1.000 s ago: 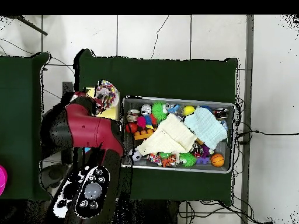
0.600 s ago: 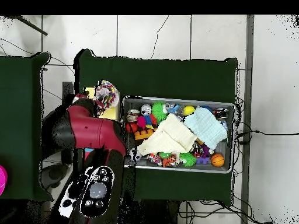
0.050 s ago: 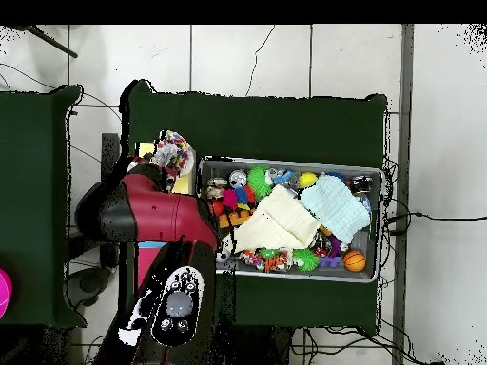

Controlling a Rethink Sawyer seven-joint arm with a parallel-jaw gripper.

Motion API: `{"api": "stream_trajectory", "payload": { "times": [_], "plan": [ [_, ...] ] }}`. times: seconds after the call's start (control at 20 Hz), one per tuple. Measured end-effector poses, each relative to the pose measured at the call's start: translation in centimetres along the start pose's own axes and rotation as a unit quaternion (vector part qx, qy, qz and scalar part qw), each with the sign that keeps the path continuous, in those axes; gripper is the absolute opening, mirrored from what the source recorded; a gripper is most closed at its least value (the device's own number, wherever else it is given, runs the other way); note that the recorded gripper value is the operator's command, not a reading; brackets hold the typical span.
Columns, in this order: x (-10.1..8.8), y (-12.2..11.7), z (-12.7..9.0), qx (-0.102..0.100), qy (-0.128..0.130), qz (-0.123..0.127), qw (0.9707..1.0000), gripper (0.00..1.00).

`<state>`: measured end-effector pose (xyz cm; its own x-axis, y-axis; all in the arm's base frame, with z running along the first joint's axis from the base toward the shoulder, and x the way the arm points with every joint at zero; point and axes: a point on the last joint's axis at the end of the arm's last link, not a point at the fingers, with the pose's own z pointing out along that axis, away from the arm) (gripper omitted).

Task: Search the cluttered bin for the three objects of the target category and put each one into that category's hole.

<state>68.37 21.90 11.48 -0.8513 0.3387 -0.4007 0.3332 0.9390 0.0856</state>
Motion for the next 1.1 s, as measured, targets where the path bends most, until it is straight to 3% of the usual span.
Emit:
{"api": "stream_trajectory", "payload": {
  "times": [0.7, 1.1],
  "plan": [
    [0.0, -0.1, -0.1, -0.003, -0.001, -0.014, 0.9999, 1.00],
    [1.3, 0.8, 0.1, -0.004, 0.003, -0.030, 0.9996, 1.00]
  ]
}}
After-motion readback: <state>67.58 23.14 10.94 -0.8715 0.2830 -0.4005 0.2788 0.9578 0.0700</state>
